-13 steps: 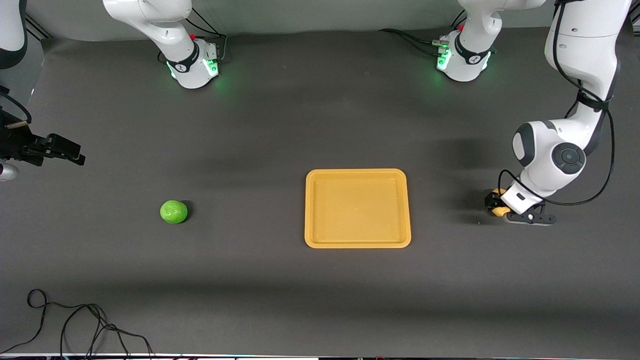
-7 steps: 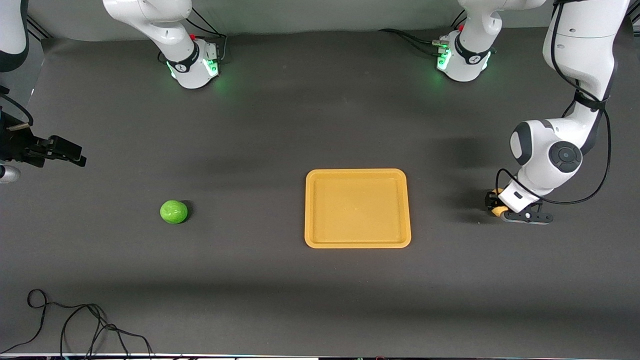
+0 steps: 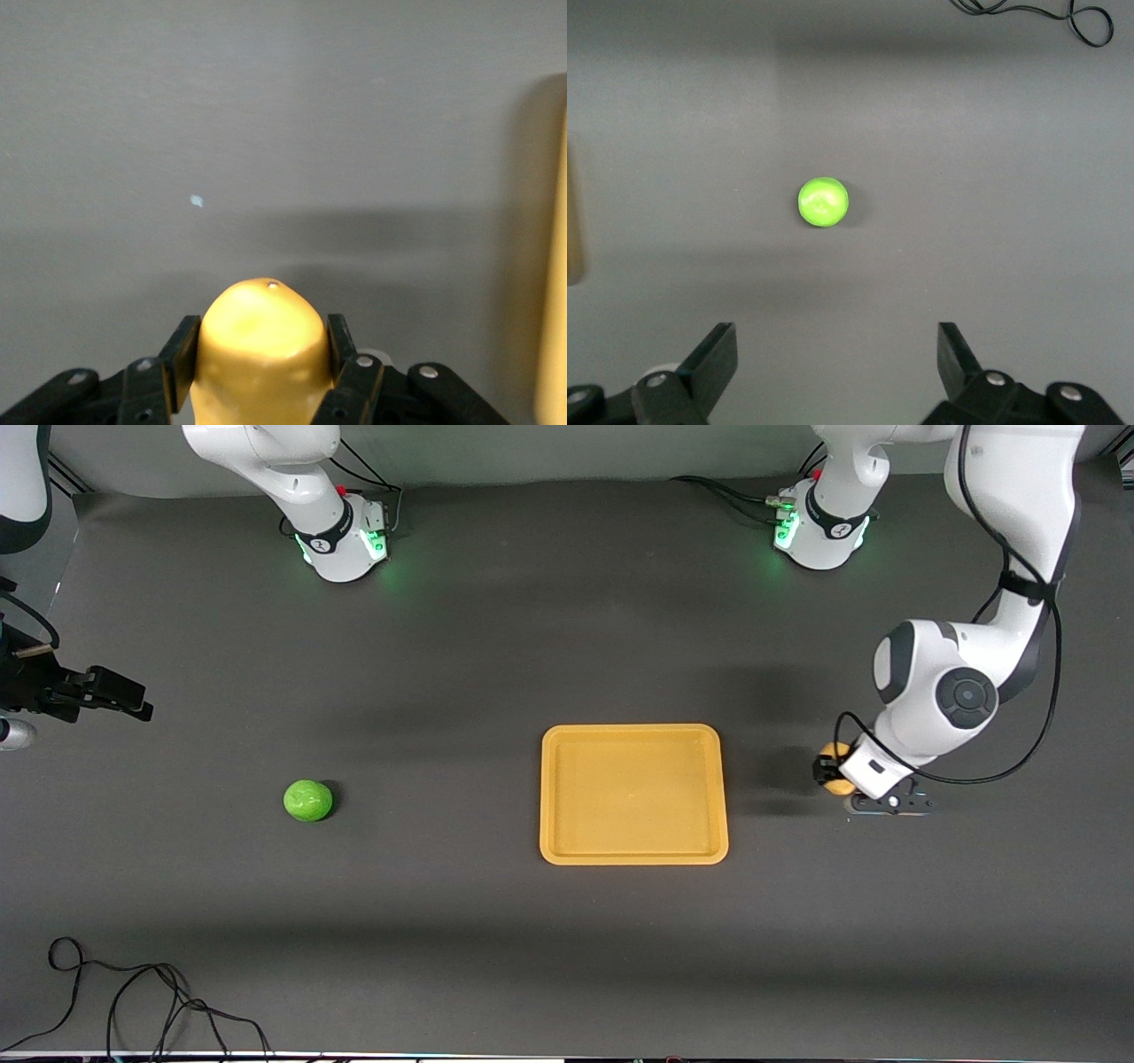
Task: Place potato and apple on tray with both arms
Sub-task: 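Carry the potato onto the yellow tray with the left gripper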
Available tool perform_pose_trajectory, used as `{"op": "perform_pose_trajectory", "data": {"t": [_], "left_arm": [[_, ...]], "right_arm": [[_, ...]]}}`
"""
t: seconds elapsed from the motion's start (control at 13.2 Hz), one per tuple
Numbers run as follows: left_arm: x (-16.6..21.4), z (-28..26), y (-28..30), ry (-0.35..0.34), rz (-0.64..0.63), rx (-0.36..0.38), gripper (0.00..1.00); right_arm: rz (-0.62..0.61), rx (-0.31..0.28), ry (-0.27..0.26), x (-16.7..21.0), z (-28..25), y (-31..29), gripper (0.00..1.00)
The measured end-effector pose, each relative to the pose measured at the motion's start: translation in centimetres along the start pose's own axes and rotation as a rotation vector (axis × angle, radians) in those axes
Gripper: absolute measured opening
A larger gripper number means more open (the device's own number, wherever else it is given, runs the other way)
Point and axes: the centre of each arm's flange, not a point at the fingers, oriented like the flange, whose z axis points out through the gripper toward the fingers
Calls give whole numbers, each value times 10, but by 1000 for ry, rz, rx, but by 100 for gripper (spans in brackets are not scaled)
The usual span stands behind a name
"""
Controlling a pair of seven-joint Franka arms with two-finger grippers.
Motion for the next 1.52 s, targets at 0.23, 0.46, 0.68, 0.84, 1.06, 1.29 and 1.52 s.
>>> {"op": "perform_pose_trajectory", "data": {"t": [0.23, 0.46, 0.68, 0.84, 1.06, 1.29, 1.52], "left_arm": [[-2, -27, 67, 7, -61, -14, 63], [-11, -18, 136, 10, -127, -25, 63], [-12, 8, 198, 32, -189, -55, 63], [-13, 29, 222, 41, -215, -72, 63], [-13, 60, 234, 54, -235, -89, 63], [-8, 78, 228, 63, -240, -87, 63], [-6, 80, 226, 74, -239, -87, 63]], "right_arm": [[0, 0, 0, 0, 0, 0, 100], [0, 0, -3, 0, 2, 0, 100], [0, 0, -5, 0, 2, 0, 100], [0, 0, -6, 1, 3, 0, 100], [0, 0, -7, 1, 3, 0, 100], [1, 0, -7, 1, 4, 0, 100], [1, 0, -7, 1, 4, 0, 100]]}}
